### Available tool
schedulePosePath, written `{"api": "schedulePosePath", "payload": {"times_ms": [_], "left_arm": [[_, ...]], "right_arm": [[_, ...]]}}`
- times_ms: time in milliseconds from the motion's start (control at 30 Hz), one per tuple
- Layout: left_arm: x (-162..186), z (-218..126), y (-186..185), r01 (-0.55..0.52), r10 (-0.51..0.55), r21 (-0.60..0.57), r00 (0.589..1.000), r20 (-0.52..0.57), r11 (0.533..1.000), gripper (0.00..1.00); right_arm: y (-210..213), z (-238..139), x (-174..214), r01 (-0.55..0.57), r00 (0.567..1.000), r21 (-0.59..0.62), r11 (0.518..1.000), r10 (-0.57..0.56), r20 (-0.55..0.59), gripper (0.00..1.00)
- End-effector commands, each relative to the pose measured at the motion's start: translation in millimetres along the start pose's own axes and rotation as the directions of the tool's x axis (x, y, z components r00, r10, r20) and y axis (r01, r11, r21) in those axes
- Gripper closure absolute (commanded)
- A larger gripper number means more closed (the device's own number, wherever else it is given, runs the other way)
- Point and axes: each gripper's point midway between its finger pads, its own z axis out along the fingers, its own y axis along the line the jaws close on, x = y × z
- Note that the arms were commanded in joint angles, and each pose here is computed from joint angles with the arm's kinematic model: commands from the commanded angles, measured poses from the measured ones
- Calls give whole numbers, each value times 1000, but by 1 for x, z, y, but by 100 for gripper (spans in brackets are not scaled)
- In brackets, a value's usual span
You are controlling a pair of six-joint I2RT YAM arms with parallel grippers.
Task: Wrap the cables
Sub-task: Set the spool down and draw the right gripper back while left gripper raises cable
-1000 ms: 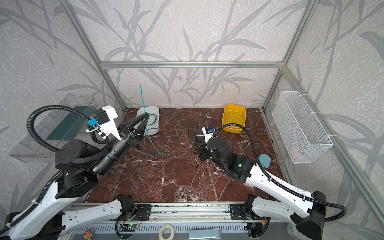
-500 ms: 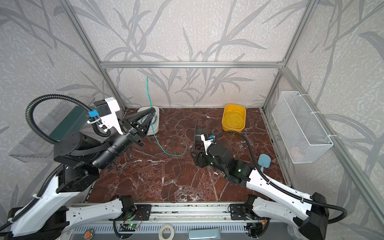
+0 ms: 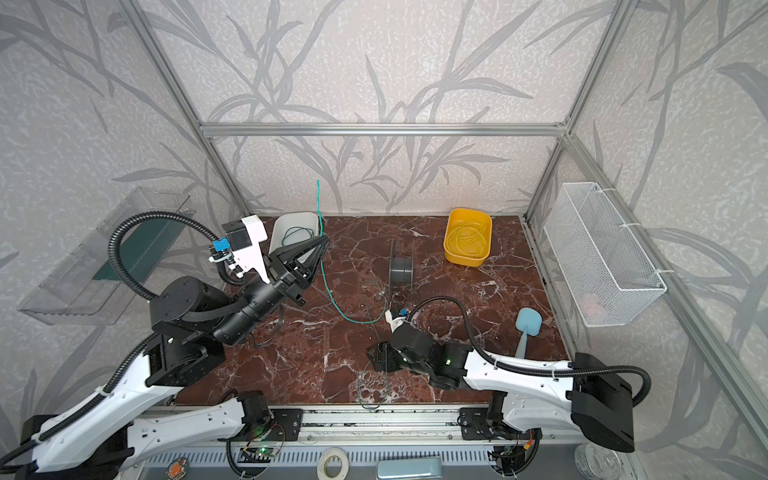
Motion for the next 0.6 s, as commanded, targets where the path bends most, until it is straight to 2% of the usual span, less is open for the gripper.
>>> {"api": "schedulePosePath", "payload": {"times_ms": [0, 333, 467, 567], "left_arm": [[-18, -9, -5, 44, -46, 29, 997, 69, 999, 100], [-12, -19, -1, 31, -33, 27, 997, 69, 999, 100], [-12, -23, 2, 28, -29, 18, 997, 71, 999, 100], [-13, -26, 2, 24, -25, 16, 997, 71, 1000, 100]], "right_arm": [[6, 12, 6, -56, 998, -8, 998, 56, 7, 25], [13, 46, 24, -87, 995, -41, 995, 86, -42, 30], [11, 52, 24, -94, 995, -30, 995, 93, -35, 43], [7, 52, 23, -92, 996, -19, 996, 91, -24, 56]]}}
